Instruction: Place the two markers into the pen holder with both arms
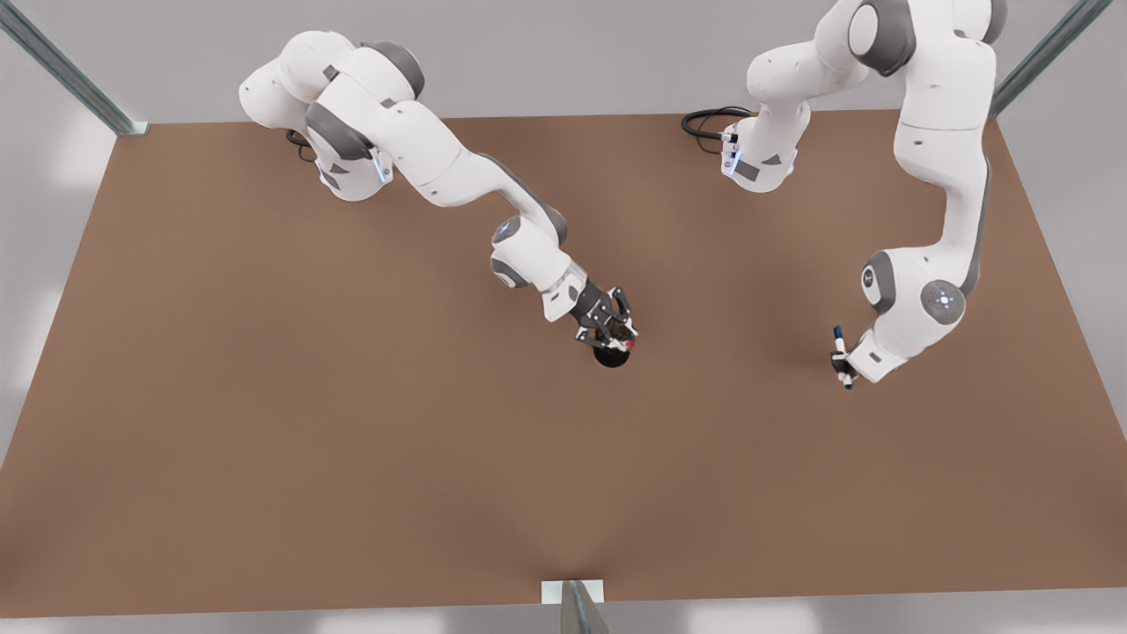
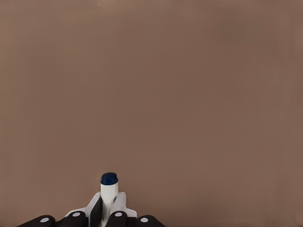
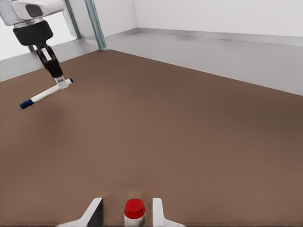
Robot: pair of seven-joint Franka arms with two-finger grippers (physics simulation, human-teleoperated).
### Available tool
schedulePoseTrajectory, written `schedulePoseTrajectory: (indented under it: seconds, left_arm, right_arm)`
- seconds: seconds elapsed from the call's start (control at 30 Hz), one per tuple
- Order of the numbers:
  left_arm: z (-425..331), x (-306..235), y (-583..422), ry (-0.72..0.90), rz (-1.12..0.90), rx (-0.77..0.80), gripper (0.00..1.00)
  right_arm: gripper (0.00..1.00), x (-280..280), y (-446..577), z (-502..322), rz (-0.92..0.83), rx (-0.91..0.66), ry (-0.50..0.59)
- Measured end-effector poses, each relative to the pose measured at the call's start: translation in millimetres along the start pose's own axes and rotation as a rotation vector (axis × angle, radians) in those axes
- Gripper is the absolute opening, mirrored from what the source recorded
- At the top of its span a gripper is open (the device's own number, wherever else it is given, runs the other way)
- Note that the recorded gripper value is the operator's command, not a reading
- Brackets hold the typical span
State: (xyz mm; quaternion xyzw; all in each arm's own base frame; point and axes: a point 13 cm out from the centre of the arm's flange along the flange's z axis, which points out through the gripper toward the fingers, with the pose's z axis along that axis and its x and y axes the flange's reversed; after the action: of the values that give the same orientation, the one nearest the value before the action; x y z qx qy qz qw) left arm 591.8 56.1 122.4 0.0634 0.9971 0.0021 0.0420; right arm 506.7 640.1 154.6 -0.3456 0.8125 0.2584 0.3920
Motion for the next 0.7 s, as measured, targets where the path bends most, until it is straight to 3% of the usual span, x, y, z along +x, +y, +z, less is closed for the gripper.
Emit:
schedulePoseTrajectory:
  seconds: [0.1, 0.2, 0.3, 0.37, 0.43, 0.57, 0.7]
  left_arm:
    - [-46.1, -38.8, -45.6, -0.074, 0.051, 0.033, 0.26]
    - [-104.0, -84.8, -105.1, -0.138, 0.126, 0.084, 0.27]
    - [-131.3, -96.8, -190.9, -0.152, 0.177, 0.243, 0.26]
    - [-156.2, -102.1, -264.3, -0.176, 0.223, 0.393, 0.26]
    - [-176.4, -99.2, -320.8, -0.196, 0.251, 0.532, 0.22]
    - [-187.0, -82.9, -382.5, -0.234, 0.29, 0.733, 0.21]
    - [-186.8, -62.4, -409.1, -0.301, 0.371, 0.847, 0.21]
  right_arm:
    - [1.0, -23.4, -14.1, -13.3, 0.0, 0.017, -0.024]
    - [1.0, -175.6, -116.8, -125.8, 0.05, 0.153, -0.084]
    - [1.0, -284.4, -302.3, -276.6, 0.198, 0.387, -0.02]
    - [1.0, -272.5, -407.5, -401.5, 0.326, 0.574, 0.117]
    - [0.97, -210.8, -459.8, -470.9, 0.47, 0.675, 0.314]
    - [1.0, -153.1, -478.3, -482.6, 0.626, 0.667, 0.583]
    - [1.0, -118.2, -462.8, -484.0, 0.695, 0.62, 0.721]
